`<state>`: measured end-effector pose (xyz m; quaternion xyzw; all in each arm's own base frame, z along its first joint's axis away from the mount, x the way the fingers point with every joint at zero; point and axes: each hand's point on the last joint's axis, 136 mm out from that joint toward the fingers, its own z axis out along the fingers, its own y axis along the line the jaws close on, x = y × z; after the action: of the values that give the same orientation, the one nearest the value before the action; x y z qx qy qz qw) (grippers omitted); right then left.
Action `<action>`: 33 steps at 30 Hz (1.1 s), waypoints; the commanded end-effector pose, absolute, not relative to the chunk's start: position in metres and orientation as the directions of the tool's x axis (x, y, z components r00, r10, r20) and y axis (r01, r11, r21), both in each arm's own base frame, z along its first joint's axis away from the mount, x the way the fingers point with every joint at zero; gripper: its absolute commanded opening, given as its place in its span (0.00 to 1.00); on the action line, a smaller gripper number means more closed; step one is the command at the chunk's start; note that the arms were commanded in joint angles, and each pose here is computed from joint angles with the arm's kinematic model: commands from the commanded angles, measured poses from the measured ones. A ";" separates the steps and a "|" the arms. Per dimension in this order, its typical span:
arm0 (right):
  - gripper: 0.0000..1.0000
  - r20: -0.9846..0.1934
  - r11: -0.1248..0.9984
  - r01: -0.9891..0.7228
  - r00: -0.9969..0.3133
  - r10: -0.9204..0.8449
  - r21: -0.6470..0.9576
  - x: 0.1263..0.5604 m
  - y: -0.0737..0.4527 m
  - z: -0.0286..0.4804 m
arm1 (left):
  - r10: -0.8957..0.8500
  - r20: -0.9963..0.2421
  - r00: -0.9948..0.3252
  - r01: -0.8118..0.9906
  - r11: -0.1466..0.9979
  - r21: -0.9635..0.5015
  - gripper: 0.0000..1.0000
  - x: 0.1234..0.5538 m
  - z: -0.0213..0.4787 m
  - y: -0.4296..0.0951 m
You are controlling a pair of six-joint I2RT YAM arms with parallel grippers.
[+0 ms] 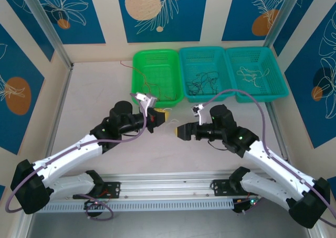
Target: Untangle the cables
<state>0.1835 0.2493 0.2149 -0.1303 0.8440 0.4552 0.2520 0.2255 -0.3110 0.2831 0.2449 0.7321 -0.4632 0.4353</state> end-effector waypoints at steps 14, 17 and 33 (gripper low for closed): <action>0.00 -0.596 0.515 -0.437 -0.780 0.190 0.737 0.204 0.250 0.239 | -0.107 -0.867 -0.487 0.773 0.409 -0.484 0.17 0.213 0.303 -0.303; 0.00 -0.580 0.527 -0.381 -0.764 0.284 0.760 0.208 0.232 0.252 | -0.108 -0.874 -0.473 0.774 0.423 -0.471 0.49 0.210 0.304 -0.296; 0.00 -0.679 0.600 -0.334 -0.476 0.559 0.727 0.230 0.130 0.375 | -0.089 -0.921 -0.380 0.878 0.279 -0.389 0.80 0.164 0.316 -0.282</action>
<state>0.2294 0.1505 0.3511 0.0669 0.7473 0.4674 0.4675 0.1818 -0.2803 0.3091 0.2681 0.6785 -0.4990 0.4678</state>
